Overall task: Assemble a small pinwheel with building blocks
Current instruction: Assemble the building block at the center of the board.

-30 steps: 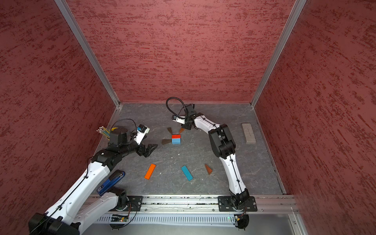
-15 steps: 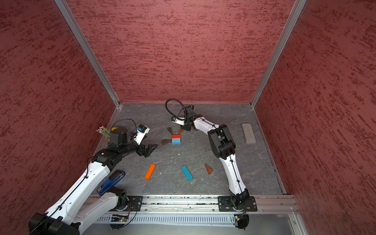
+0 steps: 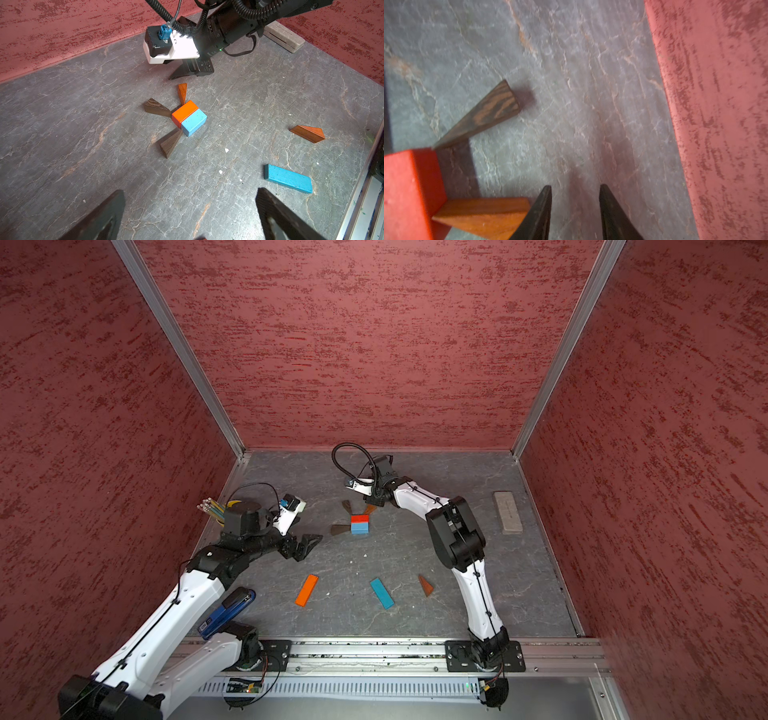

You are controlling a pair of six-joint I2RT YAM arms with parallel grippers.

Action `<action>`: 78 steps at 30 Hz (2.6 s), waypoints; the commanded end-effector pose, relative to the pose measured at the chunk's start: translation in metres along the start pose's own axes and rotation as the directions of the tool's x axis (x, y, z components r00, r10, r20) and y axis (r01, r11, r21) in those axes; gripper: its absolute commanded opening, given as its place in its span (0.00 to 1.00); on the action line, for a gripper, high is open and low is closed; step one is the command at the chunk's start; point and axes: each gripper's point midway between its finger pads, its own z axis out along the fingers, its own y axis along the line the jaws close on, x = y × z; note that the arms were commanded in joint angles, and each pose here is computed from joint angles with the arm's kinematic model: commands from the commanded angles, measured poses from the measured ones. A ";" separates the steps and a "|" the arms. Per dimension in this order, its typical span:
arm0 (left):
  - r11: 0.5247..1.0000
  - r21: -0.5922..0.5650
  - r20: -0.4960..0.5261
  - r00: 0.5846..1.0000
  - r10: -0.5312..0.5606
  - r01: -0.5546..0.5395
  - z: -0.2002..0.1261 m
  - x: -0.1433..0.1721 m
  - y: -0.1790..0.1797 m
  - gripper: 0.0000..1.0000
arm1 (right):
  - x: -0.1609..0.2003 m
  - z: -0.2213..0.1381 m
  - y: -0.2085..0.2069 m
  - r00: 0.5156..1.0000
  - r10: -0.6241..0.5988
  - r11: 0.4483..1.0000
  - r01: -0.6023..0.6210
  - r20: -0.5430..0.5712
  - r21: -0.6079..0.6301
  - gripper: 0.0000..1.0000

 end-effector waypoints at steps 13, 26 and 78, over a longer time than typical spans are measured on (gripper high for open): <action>1.000 0.018 0.015 1.000 0.013 -0.014 0.001 -0.002 -0.002 1.00 | -0.008 -0.010 0.023 1.000 0.003 0.996 -0.005 -0.025 -0.094 0.42; 1.000 0.017 0.013 1.000 0.012 -0.012 0.001 -0.001 -0.002 1.00 | -0.009 -0.004 0.031 0.999 -0.005 0.996 0.002 -0.038 -0.091 0.43; 0.997 0.077 0.048 0.999 0.025 -0.028 -0.001 -0.007 -0.014 1.00 | -0.013 -0.108 -0.019 0.989 0.104 0.956 -0.130 0.107 0.264 0.48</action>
